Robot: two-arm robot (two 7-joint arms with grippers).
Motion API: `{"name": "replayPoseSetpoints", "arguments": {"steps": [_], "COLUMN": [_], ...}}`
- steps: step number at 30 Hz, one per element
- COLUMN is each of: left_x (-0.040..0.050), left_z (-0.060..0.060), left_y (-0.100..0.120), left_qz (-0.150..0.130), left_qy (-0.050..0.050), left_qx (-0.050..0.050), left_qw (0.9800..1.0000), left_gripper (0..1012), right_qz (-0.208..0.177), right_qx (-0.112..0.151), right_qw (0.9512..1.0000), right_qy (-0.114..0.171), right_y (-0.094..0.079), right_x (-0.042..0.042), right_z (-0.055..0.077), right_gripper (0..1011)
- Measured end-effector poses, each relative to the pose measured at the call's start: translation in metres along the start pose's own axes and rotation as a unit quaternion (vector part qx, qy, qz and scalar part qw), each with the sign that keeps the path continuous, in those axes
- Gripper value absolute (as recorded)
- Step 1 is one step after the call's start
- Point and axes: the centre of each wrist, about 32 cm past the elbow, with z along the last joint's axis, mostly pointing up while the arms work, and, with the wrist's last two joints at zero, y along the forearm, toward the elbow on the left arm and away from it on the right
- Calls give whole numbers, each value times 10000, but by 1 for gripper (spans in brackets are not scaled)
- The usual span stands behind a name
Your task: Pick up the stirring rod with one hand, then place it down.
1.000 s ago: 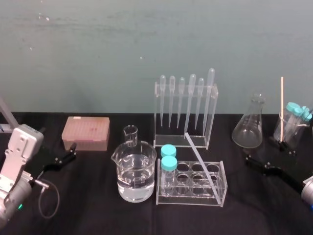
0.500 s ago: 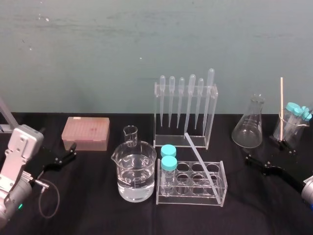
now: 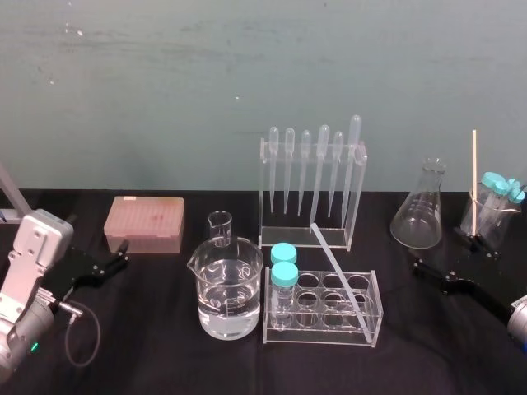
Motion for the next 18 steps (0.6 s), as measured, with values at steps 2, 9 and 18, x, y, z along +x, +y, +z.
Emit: {"name": "replayPoseSetpoints", "arguments": {"steps": [2, 9, 18], "left_x": [0, 0, 0], "left_z": [0, 0, 0], "left_y": [0, 0, 0], "left_qz": [0, 0, 0], "left_qy": [0, 0, 0], "left_qx": [1, 0, 1], "left_qw": [10000, 10000, 10000], "left_gripper": [1000, 1000, 1000], "right_qz": [1, 3, 6], "right_qx": [1, 6, 7], "right_qw": [10000, 10000, 10000], "right_qy": [0, -2, -3], "right_y": [0, 0, 0], "right_x": [0, 0, 0], "right_z": [0, 0, 0], "right_gripper": [1003, 1003, 1003]}}
